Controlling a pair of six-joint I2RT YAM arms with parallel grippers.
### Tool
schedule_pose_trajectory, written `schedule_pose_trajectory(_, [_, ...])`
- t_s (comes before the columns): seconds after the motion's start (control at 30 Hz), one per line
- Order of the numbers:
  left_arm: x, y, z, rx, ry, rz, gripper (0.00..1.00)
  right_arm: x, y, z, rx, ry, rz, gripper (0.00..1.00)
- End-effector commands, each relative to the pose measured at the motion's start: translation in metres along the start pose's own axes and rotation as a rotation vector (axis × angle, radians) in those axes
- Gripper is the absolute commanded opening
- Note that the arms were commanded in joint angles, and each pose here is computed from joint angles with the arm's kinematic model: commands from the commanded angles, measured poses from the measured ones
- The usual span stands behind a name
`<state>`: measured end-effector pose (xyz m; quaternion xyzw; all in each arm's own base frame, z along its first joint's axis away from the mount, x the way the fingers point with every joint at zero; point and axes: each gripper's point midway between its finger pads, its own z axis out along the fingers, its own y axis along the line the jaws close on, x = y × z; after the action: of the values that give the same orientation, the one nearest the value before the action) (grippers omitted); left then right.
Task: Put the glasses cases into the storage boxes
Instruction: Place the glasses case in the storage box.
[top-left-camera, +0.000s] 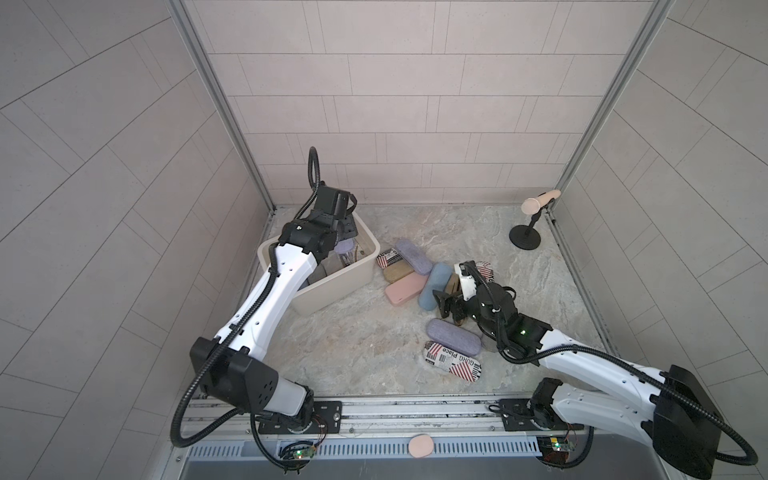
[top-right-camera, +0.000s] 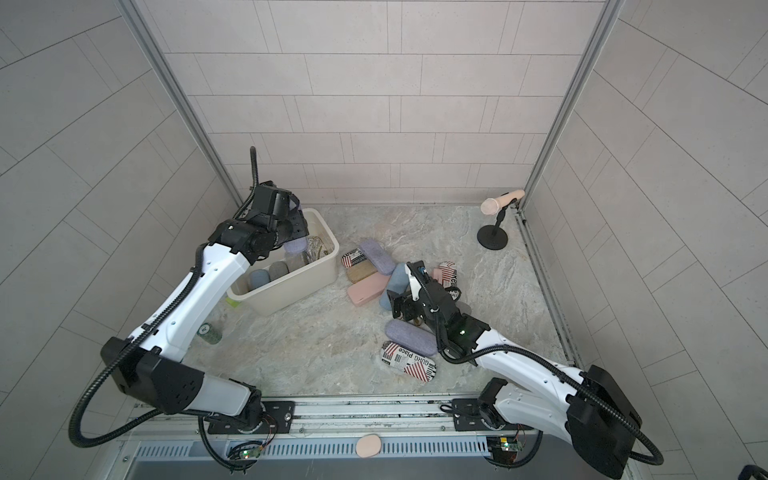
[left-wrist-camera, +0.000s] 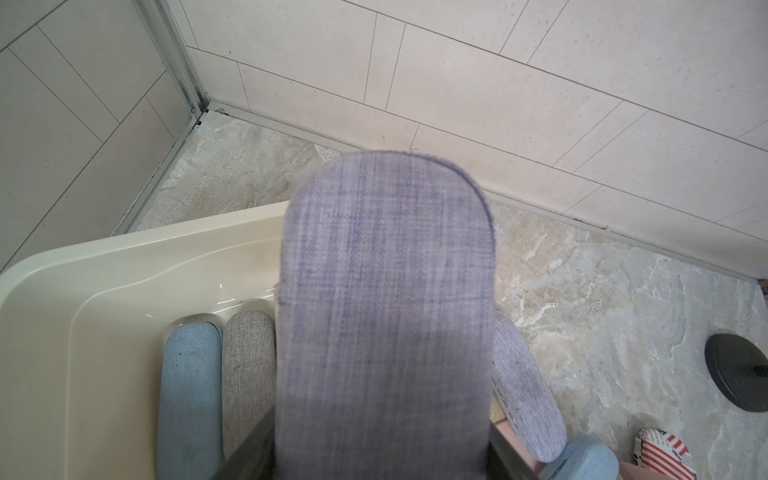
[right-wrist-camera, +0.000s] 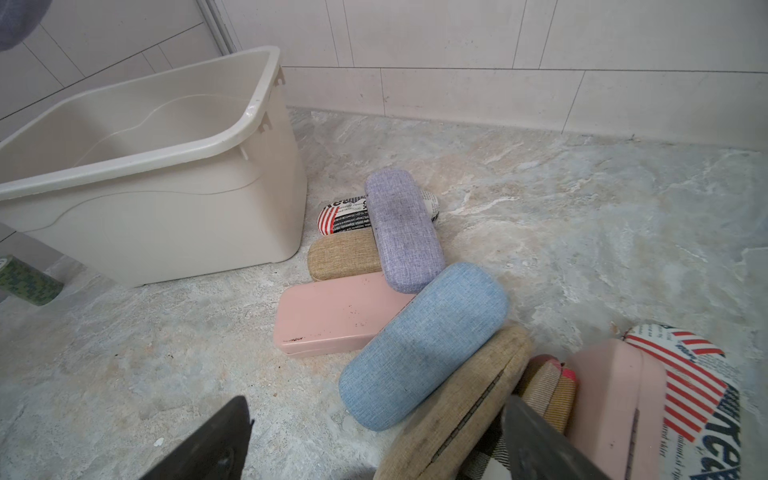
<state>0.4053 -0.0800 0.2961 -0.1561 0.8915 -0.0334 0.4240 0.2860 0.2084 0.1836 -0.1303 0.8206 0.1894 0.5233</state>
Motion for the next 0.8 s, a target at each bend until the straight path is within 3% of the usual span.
schedule_pose_trajectory(0.0, [-0.012, 0.005, 0.017, -0.028, -0.036, -0.084, 0.54, -0.011, -0.007, -0.007, 0.035, -0.059, -0.003, 0.96])
schedule_pose_trajectory(0.77, [-0.002, 0.031, 0.080, -0.134, 0.030, -0.169, 0.54, -0.007, -0.009, 0.000, 0.051, -0.047, 0.006, 0.96])
